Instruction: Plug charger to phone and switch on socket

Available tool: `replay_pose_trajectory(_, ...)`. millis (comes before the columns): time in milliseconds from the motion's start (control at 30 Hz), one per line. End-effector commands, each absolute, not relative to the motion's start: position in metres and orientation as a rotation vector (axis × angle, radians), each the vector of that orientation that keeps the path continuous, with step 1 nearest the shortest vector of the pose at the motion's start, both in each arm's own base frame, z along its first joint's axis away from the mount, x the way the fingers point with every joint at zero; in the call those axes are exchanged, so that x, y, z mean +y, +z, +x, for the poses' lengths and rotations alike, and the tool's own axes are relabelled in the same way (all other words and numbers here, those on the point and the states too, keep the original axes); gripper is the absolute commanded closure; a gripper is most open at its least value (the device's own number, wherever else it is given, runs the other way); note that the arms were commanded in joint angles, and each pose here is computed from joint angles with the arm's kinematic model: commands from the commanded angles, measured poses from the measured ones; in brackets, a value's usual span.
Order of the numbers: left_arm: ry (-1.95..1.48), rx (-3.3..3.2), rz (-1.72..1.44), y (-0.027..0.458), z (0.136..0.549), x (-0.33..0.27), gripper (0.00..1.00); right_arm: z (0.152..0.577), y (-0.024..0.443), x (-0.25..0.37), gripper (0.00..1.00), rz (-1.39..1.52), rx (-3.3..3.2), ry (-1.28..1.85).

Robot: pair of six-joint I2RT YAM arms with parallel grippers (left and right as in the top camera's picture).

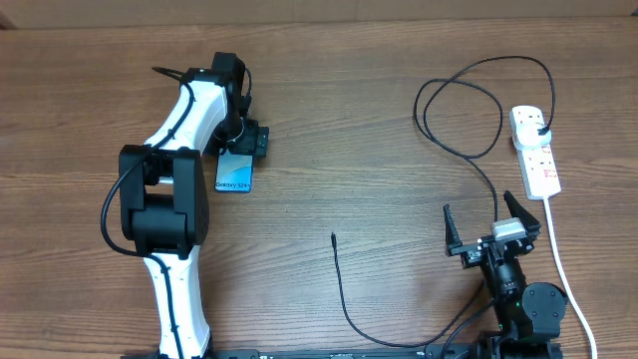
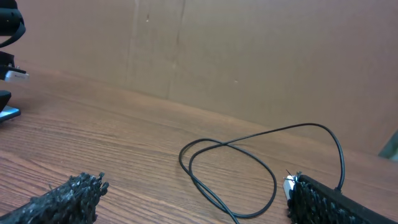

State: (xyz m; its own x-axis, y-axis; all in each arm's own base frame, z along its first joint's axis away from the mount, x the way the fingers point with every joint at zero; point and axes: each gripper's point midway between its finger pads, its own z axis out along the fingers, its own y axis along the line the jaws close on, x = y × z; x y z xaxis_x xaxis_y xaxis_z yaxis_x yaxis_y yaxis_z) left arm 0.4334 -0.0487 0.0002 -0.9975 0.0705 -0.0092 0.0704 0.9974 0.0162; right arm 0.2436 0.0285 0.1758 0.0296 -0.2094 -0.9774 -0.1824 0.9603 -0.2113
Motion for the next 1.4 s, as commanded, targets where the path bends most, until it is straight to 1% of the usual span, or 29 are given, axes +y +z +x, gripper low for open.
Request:
replay_pose_trajectory(0,0.05,3.203,0.18,-0.0242,0.4201,-0.0505,0.05,0.2437,0.1741,0.028,0.0,-0.308,1.546,-0.025)
replay_pose_trajectory(100,0.049,3.206,0.215,-0.0241,0.419,-0.0506,0.08,0.2437,0.1741,0.028,0.0,-0.308,1.546,-0.025)
replay_pose_trajectory(333,0.049,3.21,0.214,-0.024,0.4179,-0.0505,0.07,0.2437,0.1741,0.028,0.0,-0.308,1.546,-0.025)
replay_pose_trajectory(500,0.049,3.213,0.229,-0.0249,0.4168,-0.0503,0.11,0.2437,0.1741,0.028,0.0,-0.308,1.546,-0.025)
replay_pose_trajectory(767,0.049,3.212,0.237,-0.0251,0.4168,-0.0501,0.11,0.2437,0.1741,0.028,0.0,-0.308,1.546,-0.025)
replay_pose_trajectory(967,0.049,3.21,0.238,-0.0251,0.4172,-0.0501,0.14,0.2437,0.1741,0.028,0.0,-0.308,1.546,-0.025)
replay_pose_trajectory(1100,0.049,3.21,0.238,-0.0251,0.4172,-0.0504,0.18,0.2437,0.1741,0.028,0.0,-0.308,1.546,-0.025)
replay_pose_trajectory(1367,0.049,3.21,0.238,-0.0252,0.4173,-0.0504,0.22,0.2437,0.1741,0.028,0.0,-0.308,1.546,-0.025)
